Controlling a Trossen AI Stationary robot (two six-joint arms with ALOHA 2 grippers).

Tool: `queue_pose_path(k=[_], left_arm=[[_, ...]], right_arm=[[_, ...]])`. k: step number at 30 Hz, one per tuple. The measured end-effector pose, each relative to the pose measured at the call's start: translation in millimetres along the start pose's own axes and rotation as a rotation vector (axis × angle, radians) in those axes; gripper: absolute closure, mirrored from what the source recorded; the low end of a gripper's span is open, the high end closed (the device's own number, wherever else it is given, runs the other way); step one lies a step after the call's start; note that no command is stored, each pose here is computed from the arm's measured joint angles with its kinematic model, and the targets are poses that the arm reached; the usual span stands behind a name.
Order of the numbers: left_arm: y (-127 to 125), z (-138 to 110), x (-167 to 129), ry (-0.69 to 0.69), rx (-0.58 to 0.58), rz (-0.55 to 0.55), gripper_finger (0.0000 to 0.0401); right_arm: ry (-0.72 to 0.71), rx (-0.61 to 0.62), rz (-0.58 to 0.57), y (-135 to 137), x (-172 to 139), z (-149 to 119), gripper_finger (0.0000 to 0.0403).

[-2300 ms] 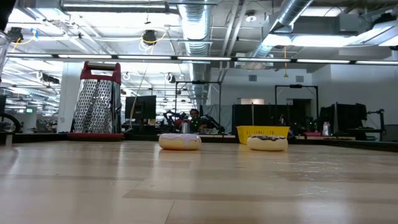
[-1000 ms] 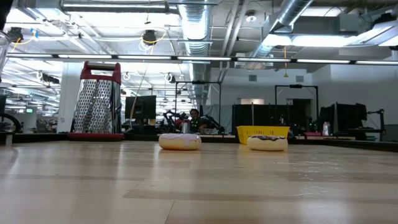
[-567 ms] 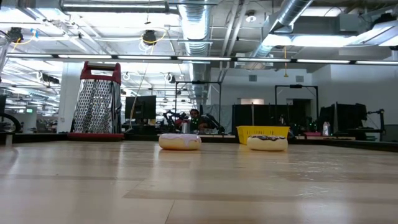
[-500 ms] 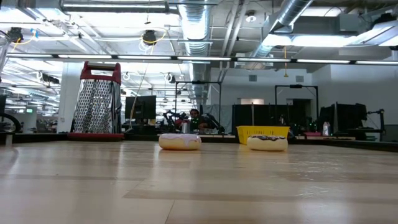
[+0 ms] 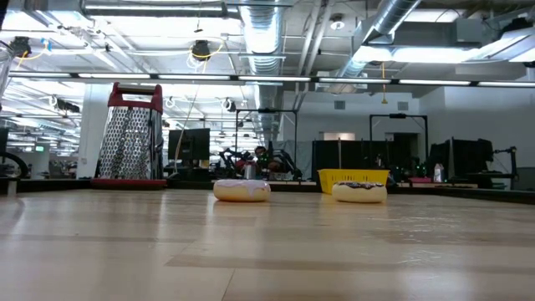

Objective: Pick & Place Food Item
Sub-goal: Put the pink donut into the yellow bin

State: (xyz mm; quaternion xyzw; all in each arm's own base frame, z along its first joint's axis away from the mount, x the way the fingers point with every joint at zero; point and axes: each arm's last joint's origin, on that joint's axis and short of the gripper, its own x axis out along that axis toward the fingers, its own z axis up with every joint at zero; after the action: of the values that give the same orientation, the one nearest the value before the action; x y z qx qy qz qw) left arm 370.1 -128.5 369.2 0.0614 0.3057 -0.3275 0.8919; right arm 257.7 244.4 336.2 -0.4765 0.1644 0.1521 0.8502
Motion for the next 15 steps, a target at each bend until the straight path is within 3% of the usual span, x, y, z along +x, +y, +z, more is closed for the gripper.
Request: queue_pose_path(k=[5, 15], left_arm=[[0, 4, 0, -0.038, 0.015, 0.000, 0.0345], [0, 5, 0, -0.049, 0.018, -0.020, 0.0347]], right_arm=[[0.014, -0.016, -0.029, -1, 5, -1, 0.0259], [0.063, -0.174, -0.138, 11, 21, 7, 0.0163]])
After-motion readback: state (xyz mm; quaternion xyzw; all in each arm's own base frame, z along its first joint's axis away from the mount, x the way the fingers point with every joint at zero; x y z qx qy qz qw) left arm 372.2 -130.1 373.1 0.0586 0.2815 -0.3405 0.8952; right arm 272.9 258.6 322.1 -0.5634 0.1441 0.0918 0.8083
